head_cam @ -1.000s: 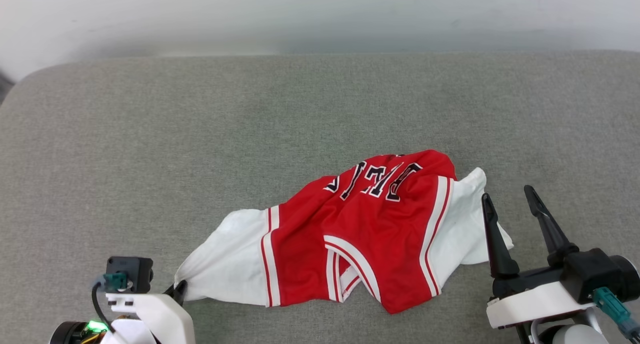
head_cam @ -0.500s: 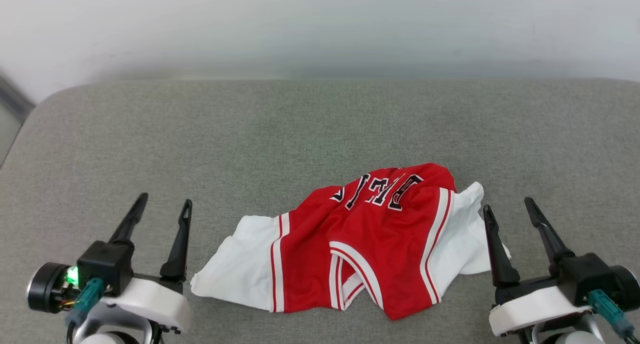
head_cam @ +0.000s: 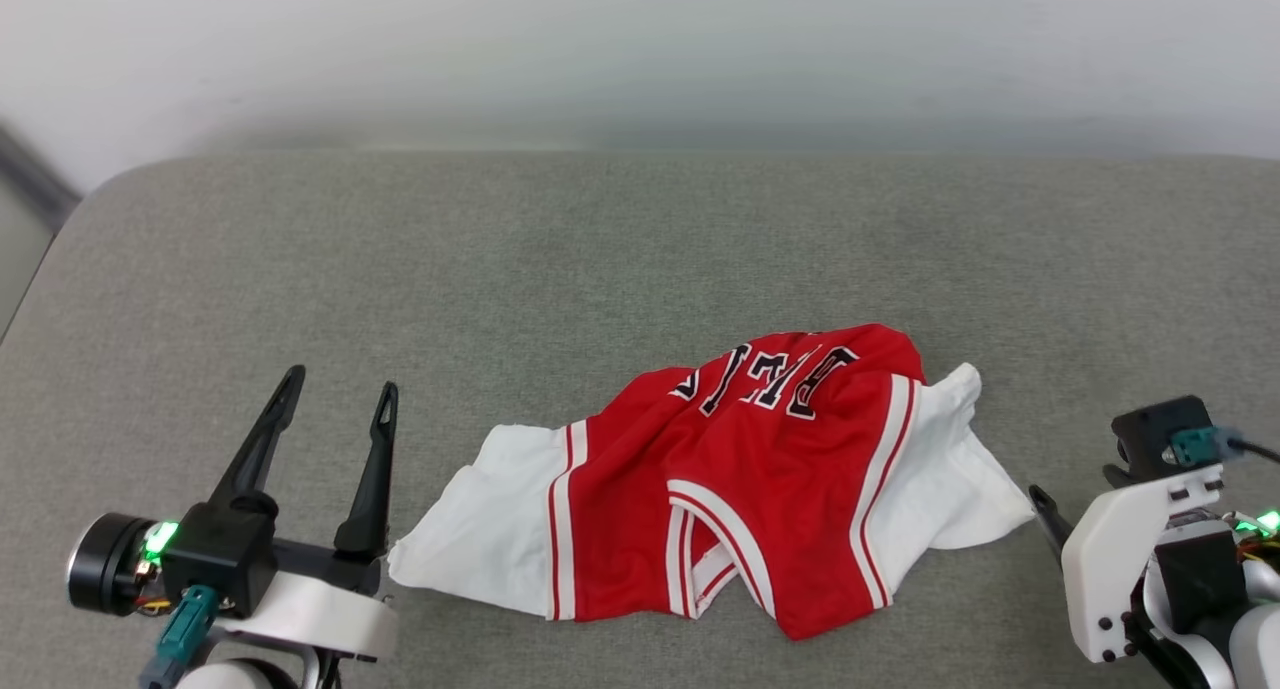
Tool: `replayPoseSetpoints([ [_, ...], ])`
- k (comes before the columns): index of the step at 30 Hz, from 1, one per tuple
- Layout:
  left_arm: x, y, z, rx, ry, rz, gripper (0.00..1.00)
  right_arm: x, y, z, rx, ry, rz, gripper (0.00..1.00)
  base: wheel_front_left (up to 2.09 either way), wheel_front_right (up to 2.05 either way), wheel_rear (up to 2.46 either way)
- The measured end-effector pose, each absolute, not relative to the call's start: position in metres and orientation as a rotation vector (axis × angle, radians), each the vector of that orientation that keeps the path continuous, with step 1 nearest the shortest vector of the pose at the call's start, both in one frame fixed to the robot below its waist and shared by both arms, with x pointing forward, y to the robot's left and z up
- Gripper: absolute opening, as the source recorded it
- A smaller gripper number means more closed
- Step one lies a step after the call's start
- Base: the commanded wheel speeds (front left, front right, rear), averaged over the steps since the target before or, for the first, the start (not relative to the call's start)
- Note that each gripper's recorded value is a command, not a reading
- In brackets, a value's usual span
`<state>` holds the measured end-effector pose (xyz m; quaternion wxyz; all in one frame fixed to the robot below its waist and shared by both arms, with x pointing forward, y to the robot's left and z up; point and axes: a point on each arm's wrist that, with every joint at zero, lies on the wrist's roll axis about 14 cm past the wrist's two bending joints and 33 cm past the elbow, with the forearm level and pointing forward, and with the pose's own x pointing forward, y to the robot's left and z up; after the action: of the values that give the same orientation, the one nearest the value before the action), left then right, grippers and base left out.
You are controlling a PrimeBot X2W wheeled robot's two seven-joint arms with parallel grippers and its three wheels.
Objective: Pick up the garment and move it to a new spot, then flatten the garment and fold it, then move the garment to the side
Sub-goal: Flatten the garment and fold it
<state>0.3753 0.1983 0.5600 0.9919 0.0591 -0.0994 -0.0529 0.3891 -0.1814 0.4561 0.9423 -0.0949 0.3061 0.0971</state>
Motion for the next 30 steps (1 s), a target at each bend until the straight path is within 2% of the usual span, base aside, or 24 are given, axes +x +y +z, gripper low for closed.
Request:
replayPoseSetpoints([
  [8,0.377,0.204,0.55,0.119,-0.168,-0.094,1.0,0.388,-0.175,0.415,-0.236,0.86,0.27,1.0,0.0,0.0,0.0],
  [22,0.374,0.228,0.528,0.139,-0.088,-0.024,1.0,0.396,-0.165,0.362,-0.261,1.006,0.313,1.0,0.0,0.0,0.0],
  [23,0.374,0.229,0.526,0.139,-0.082,-0.022,1.0,0.395,-0.165,0.359,-0.266,1.016,0.316,0.82,0.0,0.0,0.0],
  [24,0.373,0.229,0.524,0.138,-0.075,-0.024,1.0,0.394,-0.165,0.356,-0.265,1.024,0.319,0.14,0.0,0.0,0.0],
  [25,0.373,0.229,0.522,0.137,-0.071,-0.025,1.0,0.393,-0.166,0.355,-0.266,1.026,0.321,0.0,0.0,0.0,0.0],
  [30,0.375,0.224,0.517,0.136,-0.052,-0.05,1.0,0.393,-0.178,0.357,-0.255,1.012,0.296,0.0,0.0,0.0,0.0],
])
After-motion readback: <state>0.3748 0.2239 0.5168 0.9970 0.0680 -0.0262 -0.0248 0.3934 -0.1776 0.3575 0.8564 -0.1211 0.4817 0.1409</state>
